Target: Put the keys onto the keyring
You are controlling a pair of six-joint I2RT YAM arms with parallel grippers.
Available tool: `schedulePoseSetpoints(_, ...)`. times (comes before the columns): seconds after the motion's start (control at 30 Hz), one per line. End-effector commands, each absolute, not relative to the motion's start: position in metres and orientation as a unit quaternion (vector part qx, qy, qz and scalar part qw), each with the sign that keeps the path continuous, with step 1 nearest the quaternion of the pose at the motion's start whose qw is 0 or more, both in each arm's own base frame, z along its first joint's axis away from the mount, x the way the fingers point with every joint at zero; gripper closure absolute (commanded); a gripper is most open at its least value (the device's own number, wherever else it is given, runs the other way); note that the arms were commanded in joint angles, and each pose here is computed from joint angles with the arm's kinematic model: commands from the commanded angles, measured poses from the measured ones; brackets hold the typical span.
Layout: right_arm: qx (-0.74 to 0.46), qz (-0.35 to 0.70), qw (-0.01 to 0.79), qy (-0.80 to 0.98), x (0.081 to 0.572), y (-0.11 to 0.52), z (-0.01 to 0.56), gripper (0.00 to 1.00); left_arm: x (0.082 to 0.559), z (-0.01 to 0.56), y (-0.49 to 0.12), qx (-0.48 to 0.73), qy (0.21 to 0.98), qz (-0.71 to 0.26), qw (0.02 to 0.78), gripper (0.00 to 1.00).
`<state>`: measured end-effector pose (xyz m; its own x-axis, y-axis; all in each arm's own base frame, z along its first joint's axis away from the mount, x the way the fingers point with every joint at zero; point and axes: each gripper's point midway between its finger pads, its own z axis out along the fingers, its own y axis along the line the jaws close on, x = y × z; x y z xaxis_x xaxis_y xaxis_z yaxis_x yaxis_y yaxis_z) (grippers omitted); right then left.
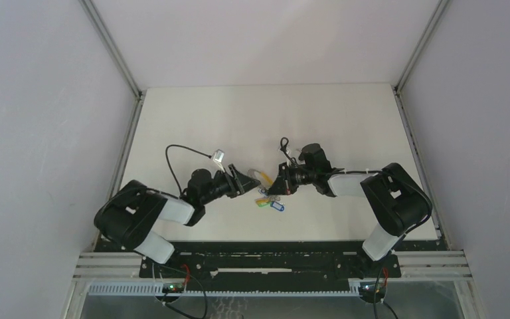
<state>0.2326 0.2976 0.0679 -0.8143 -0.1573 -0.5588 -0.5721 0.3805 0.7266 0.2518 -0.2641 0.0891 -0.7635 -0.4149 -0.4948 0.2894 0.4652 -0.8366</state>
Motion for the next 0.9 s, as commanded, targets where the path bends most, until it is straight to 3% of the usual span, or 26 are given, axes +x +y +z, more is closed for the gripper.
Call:
schedulePoseSetpoints(0.0,-0.237,0.528,0.237,0.780,0.240,0.303,0.091,1.00,0.262,0.128,-0.285,-0.057,0.718,-0.604,0.339,0.35)
schedulePoseSetpoints(0.37,-0.246,0.533,0.237,0.774,0.235,0.304,0.095,1.00,0.273,0.117,-0.280,-0.097,0.716,-0.605,0.335,0.37)
schedulePoseSetpoints(0.57,-0.251,0.533,0.231,0.774,0.230,0.306,0.094,1.00,0.280,0.103,-0.279,-0.122,0.730,-0.593,0.318,0.45)
schedulePoseSetpoints(0.87,-0.264,0.525,0.231,0.776,0.225,0.308,0.092,1.00,0.283,0.102,-0.282,-0.120,0.732,-0.592,0.316,0.67)
